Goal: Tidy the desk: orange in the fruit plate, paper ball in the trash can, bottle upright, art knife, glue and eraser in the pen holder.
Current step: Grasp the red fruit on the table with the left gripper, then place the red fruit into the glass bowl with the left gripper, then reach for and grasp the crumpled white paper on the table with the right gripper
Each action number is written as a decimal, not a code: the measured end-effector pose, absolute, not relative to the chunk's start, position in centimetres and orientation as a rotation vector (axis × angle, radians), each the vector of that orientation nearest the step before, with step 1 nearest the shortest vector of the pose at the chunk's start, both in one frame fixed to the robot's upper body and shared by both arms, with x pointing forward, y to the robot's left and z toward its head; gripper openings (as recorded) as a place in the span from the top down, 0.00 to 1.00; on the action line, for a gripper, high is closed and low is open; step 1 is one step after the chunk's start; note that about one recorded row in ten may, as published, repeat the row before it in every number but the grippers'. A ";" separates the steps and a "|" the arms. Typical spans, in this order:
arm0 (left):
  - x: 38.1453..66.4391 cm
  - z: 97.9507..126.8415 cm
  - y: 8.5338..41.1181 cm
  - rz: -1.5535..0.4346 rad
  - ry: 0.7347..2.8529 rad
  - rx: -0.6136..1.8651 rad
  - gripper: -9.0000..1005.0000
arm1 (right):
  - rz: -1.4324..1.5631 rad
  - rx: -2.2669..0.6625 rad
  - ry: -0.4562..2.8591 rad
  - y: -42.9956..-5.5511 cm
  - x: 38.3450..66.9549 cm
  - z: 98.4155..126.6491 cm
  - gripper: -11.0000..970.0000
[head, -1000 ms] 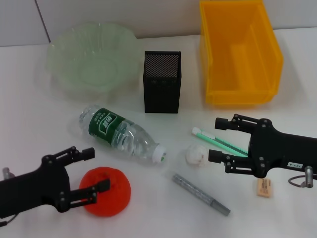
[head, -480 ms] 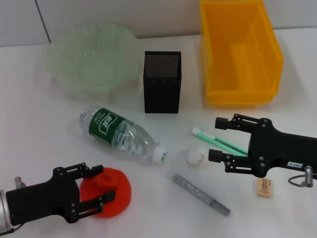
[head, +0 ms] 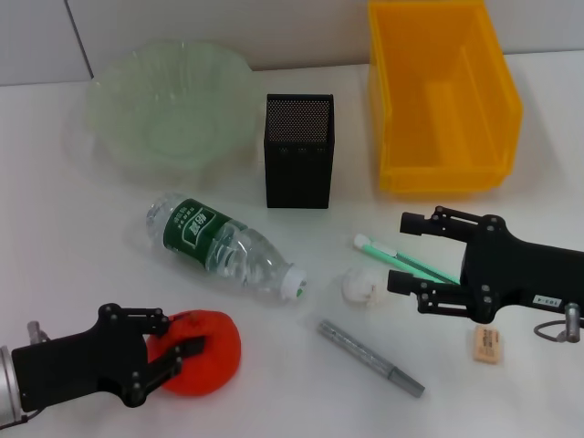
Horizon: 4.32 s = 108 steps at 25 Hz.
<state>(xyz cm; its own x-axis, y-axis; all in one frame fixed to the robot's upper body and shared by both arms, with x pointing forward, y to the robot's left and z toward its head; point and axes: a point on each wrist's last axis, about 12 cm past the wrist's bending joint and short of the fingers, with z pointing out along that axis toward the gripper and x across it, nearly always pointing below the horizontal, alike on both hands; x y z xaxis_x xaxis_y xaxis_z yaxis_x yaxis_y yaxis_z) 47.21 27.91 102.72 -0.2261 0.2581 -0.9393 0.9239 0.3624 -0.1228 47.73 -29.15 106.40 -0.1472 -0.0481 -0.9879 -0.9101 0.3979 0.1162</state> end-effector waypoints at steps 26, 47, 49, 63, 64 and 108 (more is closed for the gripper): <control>62.9 112.4 24.2 -0.544 1.503 0.641 0.93 | 0.955 -0.864 1.521 -29.4 47.7 106.6 0.20; 67.1 112.0 21.7 -0.336 1.684 0.588 0.93 | 0.960 -0.864 1.519 -29.3 47.7 106.6 0.20; 67.0 112.0 21.6 -0.339 1.683 0.591 0.84 | 0.961 -0.866 1.518 -29.3 47.7 106.6 0.20; 61.5 111.3 22.9 -0.693 1.502 0.689 0.35 | 0.979 -0.764 1.549 -31.3 48.2 108.1 0.20; 60.7 111.0 23.2 -0.716 1.494 0.701 0.31 | 0.982 -0.761 1.557 -31.6 48.2 108.5 0.20; 47.0 103.9 28.2 -0.890 1.549 0.988 0.19 | 0.178 -1.840 2.143 -16.4 55.6 116.7 0.23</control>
<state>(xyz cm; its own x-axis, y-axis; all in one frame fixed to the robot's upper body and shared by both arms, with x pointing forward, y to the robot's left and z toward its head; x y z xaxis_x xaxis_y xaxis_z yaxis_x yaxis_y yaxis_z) 46.99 28.23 103.94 -0.1132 0.1454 -0.9829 0.9222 0.3836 -0.0495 55.61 -16.41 116.74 -0.1269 -0.9415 -0.3123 -0.9801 0.1674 -0.1065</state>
